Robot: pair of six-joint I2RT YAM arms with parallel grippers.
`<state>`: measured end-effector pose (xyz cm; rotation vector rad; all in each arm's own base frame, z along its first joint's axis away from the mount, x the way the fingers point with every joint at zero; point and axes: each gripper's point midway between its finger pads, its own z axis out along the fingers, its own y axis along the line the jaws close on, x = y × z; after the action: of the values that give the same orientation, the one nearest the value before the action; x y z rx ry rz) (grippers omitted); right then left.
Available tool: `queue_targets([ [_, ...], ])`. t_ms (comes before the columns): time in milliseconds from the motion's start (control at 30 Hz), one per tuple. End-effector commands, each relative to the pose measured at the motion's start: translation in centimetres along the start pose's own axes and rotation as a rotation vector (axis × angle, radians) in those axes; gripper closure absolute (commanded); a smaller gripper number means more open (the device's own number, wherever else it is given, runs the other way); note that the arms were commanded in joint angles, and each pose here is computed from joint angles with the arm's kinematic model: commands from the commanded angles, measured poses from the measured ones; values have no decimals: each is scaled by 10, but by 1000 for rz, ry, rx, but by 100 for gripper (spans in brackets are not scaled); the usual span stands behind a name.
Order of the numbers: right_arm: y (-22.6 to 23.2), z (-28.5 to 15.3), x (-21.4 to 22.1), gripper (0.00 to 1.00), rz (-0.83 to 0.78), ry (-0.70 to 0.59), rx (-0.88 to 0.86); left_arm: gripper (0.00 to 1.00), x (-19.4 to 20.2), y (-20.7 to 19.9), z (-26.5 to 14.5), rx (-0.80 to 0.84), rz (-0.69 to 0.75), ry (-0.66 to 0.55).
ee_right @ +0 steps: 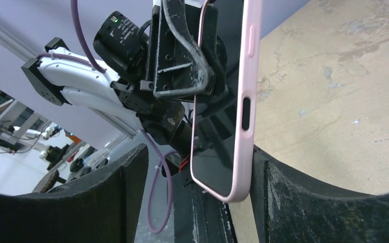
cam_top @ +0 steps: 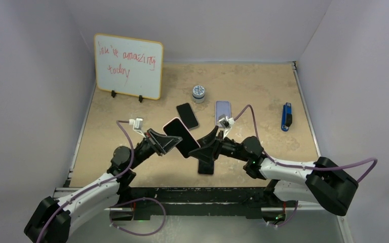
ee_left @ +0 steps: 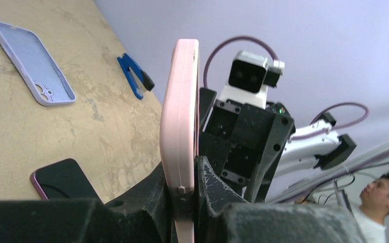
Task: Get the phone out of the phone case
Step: Adjust the phone, then remove the phone case from the phone.
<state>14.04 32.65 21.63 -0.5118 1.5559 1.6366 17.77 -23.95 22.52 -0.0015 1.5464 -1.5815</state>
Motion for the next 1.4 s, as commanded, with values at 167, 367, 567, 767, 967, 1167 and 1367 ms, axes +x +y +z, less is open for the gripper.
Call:
queue_targets([
  [167,7,19,-2,29,-51,-33,-2,100,-58,-20,-12,75,-153,-330],
  [367,10,35,5,32,-25,-27,-39,100,-63,-20,-12,76,-181,-356],
  [567,11,44,3,38,-17,-61,-76,100,-62,-16,-13,67,-188,-361],
  [767,12,44,-5,41,-6,-118,-85,100,-56,-8,-19,60,-217,-365],
  [967,11,41,-15,46,-12,-183,-79,100,-56,-8,-22,67,-228,-370],
  [1167,12,45,-15,56,-11,-185,-96,100,-55,-7,-24,70,-246,-371],
  [1367,10,41,3,72,-90,-118,-124,100,-50,2,-22,27,-303,-350],
])
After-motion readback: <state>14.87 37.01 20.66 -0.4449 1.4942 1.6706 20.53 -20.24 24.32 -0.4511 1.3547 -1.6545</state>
